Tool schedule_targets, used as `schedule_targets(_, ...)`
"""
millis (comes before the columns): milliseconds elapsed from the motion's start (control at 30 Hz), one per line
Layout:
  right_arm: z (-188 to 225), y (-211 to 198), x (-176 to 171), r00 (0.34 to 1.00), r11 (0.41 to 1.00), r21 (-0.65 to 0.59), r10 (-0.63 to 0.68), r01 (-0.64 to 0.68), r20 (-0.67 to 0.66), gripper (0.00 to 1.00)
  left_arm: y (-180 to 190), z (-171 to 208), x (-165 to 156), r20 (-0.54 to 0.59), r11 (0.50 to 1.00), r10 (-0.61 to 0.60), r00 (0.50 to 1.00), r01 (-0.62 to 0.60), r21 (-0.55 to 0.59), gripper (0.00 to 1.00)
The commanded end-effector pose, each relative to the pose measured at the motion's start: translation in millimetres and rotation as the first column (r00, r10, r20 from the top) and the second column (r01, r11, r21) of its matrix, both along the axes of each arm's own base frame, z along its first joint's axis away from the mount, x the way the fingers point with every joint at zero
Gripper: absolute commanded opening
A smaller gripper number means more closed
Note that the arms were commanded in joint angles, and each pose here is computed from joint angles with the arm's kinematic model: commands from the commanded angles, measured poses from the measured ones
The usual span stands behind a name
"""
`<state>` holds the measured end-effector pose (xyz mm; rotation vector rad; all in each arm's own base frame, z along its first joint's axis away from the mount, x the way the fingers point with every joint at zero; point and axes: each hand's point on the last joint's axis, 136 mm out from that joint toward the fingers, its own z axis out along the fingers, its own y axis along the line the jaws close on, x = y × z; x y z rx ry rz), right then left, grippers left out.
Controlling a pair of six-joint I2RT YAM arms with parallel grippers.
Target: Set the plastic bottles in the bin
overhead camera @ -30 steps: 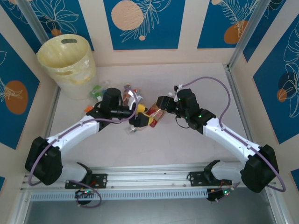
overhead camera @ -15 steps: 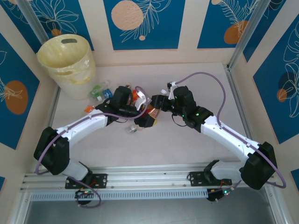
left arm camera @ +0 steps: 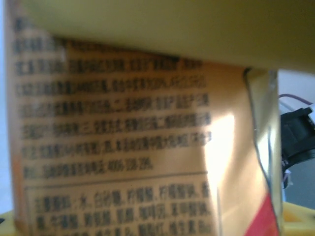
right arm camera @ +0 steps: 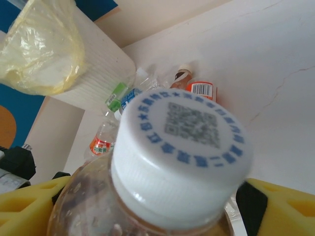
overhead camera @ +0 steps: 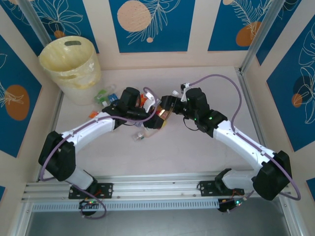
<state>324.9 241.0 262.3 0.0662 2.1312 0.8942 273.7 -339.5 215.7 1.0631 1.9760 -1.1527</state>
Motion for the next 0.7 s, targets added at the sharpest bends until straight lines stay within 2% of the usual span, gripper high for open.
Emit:
schedule_targets(0, 47, -6, -6, 0.995, 0.992, 0.124, -0.01, -0.003, 0.104, 0.95, 14, -2, 27, 0.042, 0.989, 0.142, 0.989, -0.143, 0.039, 0.54)
schedule_targets(33, 49, -13, -4, 0.992, 0.99, 0.136, -0.039, 0.023, 0.117, 1.0, 20, -5, 36, 0.049, 0.98, 0.191, 0.98, -0.194, 0.052, 0.55)
schedule_targets(167, 50, -37, 2, 0.982, 0.982, 0.159, -0.128, 0.105, 0.141, 0.99, 43, -11, 65, 0.069, 0.933, 0.341, 0.937, -0.346, 0.093, 0.54)
schedule_targets(400, 38, -79, 6, 0.95, 0.936, 0.237, -0.291, 0.259, 0.113, 1.0, 67, 0, 84, 0.12, 0.889, 0.44, 0.89, -0.451, 0.08, 0.55)
schedule_targets(533, 22, -95, 4, 0.944, 0.927, 0.226, -0.323, 0.299, 0.074, 1.0, 86, 34, 99, 0.167, 0.851, 0.509, 0.844, -0.523, 0.045, 0.56)
schedule_targets(600, 15, -99, 3, 0.942, 0.924, 0.221, -0.331, 0.312, 0.054, 0.99, 103, 59, 111, 0.197, 0.815, 0.564, 0.802, -0.578, 0.02, 0.56)
schedule_targets(667, 7, -101, 3, 0.94, 0.919, 0.226, -0.34, 0.324, 0.034, 1.0, 122, 86, 126, 0.245, 0.761, 0.632, 0.736, -0.648, -0.016, 0.56)
